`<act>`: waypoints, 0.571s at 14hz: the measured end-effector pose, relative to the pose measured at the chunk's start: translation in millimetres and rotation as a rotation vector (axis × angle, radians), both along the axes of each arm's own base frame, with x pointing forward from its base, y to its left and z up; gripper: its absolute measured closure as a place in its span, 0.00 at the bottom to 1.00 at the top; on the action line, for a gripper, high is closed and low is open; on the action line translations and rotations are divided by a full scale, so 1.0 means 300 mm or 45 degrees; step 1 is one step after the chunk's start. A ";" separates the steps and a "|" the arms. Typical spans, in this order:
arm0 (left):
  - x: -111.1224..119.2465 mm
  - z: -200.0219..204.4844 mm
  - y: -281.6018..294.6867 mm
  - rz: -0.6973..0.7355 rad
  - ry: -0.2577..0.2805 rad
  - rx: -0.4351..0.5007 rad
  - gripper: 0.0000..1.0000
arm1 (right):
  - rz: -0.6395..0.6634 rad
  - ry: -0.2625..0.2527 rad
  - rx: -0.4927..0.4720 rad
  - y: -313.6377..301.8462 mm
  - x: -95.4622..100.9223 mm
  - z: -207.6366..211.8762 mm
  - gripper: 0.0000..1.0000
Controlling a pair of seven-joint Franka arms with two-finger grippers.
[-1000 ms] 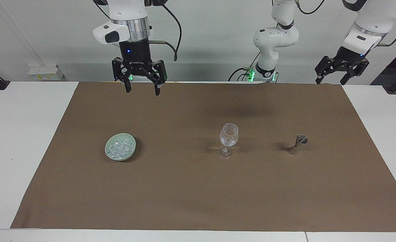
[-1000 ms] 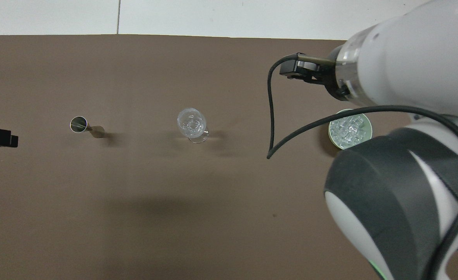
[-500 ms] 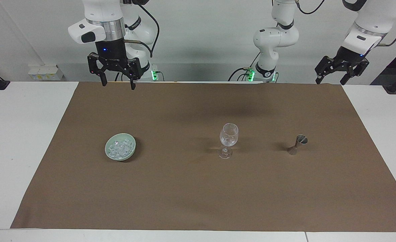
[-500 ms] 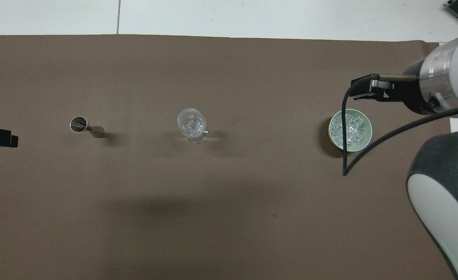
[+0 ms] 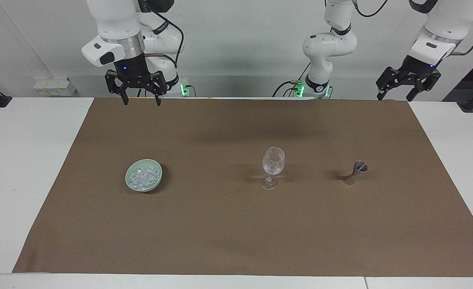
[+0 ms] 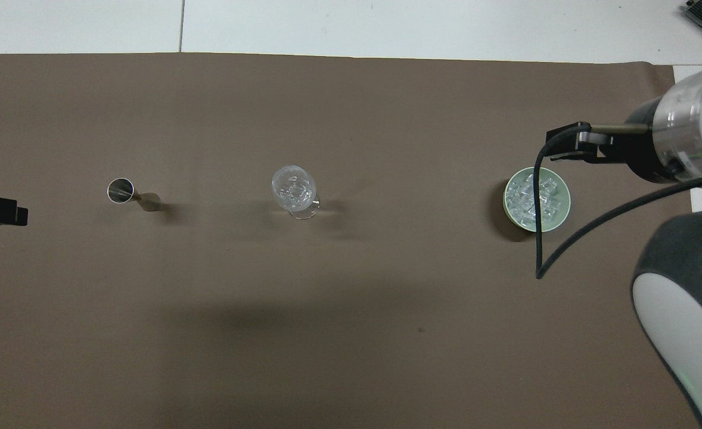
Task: Pour wine and add ice with both arms
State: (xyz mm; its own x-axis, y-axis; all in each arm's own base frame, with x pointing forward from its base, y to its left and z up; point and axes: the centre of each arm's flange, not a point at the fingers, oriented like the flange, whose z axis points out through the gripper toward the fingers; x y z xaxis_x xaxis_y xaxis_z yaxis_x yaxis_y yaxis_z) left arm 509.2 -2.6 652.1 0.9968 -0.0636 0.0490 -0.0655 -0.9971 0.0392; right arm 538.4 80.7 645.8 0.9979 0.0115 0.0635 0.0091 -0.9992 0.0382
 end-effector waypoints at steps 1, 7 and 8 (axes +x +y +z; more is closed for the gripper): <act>0.000 0.000 0.000 0.000 0.000 0.000 0.00 | 0.004 0.000 0.001 -0.012 0.002 0.001 0.00; 0.000 0.000 0.000 0.000 0.000 0.000 0.00 | -0.015 0.026 0.000 -0.043 -0.009 0.003 0.00; 0.000 0.000 0.000 0.000 0.000 0.000 0.00 | -0.027 0.026 0.001 -0.062 -0.010 0.006 0.00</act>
